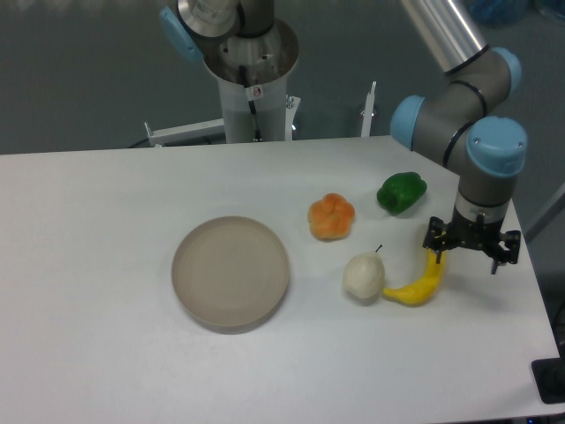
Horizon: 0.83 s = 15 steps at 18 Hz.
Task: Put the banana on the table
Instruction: 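Open the gripper and lift it away from the banana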
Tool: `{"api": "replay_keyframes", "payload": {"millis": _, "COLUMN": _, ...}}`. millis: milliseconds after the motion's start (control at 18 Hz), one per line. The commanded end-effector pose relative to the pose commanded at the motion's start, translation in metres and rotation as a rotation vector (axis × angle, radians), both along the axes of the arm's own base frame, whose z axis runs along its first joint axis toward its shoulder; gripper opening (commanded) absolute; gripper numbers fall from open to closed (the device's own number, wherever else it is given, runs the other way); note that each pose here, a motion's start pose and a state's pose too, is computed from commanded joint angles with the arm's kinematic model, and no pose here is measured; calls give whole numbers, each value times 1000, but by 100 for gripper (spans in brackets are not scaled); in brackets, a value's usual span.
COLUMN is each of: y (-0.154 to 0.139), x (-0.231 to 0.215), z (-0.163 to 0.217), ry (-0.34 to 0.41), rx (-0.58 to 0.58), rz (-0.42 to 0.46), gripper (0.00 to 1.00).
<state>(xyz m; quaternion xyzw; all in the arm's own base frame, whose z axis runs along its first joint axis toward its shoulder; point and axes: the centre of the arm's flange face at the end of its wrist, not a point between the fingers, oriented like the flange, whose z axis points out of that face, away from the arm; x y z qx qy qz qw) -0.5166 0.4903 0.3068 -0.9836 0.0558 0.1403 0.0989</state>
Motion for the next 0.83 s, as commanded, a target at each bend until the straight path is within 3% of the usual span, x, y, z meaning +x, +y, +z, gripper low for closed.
{"api": "replay_keyframes", "payload": {"millis": 222, "y": -2, "x": -12, "z": 28, "ry": 69, "rx": -9, "rz": -72, "gripper": 100}}
{"api": "replay_keyframes", "payload": {"millis": 444, "y": -24, "x": -26, "z": 54, "ry": 120, "rx": -28, "rz": -129, "gripper": 100}}
{"api": "replay_keyframes", "payload": {"millis": 667, "y": -40, "x": -35, "z": 58, "ry": 153, "rx": -74, "rz": -235, "gripper": 100}}
{"api": "replay_keyframes", "payload": {"millis": 833, "y": -39, "x": -33, "z": 55, "ry": 148, "rx": -76, "rz": -240, "gripper": 100}}
